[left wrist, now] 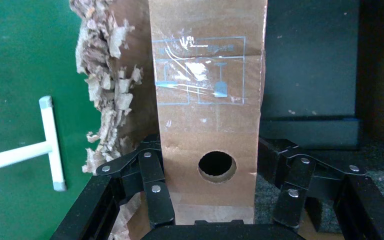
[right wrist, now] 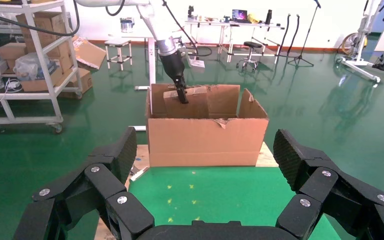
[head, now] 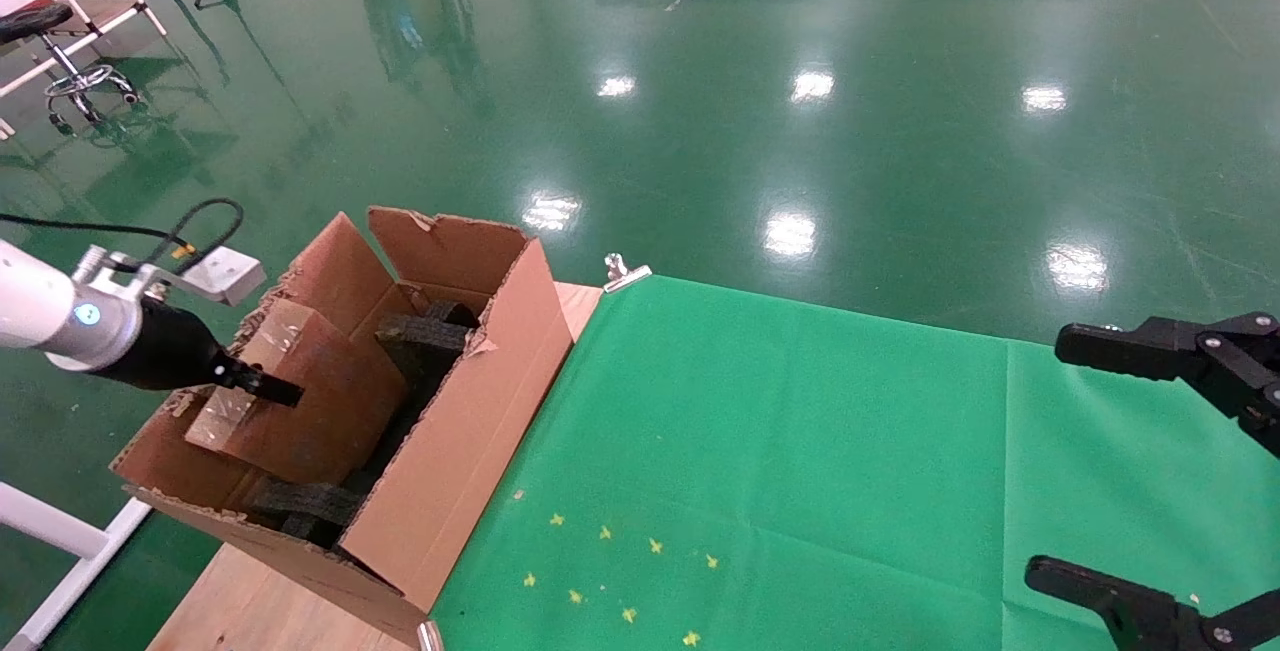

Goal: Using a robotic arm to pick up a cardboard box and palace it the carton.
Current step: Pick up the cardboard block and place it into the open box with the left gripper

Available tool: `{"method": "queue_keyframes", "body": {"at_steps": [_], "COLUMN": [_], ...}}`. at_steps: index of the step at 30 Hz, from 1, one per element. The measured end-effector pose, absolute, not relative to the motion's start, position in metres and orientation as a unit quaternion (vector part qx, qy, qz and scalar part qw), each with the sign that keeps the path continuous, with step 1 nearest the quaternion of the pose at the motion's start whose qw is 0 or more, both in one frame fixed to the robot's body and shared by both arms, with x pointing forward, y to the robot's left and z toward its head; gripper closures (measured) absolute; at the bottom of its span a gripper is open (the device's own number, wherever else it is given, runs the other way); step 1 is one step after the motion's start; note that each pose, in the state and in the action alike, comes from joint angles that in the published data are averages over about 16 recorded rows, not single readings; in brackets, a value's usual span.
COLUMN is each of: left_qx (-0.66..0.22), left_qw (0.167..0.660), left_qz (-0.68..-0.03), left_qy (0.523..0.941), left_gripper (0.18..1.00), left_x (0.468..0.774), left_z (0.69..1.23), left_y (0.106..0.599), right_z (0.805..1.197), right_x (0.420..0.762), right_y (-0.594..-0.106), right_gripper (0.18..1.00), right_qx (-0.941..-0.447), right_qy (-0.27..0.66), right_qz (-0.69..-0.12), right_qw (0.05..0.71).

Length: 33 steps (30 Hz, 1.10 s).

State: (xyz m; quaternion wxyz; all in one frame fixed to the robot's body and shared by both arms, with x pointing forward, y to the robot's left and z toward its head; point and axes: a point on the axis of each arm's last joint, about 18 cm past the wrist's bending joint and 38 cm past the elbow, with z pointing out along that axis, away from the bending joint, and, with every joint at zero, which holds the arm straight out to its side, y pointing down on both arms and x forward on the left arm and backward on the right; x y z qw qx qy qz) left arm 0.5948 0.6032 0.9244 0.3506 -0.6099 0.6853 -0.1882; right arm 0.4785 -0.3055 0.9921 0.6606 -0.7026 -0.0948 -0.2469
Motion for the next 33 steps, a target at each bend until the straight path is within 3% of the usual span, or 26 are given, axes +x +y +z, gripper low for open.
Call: {"method": "queue_keyframes", "body": {"at_steps": [20,33], "left_qx": [-0.616,-0.61], "left_qw": [0.347,0.35], "left_qz": [-0.176,-0.181], "left_qy": [0.685,0.688], "left_gripper": [0.762,0.59], "left_x": [0.5971,0.5971], "left_z": [0.9139,0.9202], "left_y": [0.6034,0.6019], "right_z": [0.9921,0.9921], "right_x": [0.4786,0.4786], "right_y": [-0.3056,-0.3056], "right_gripper": [0.178,0.178], "right_qx": [-0.702,-0.702], "right_qy": [-0.095,-0.095], "right_qz": [-0.247,-0.247], "right_qw": [0.661,0.661]}}
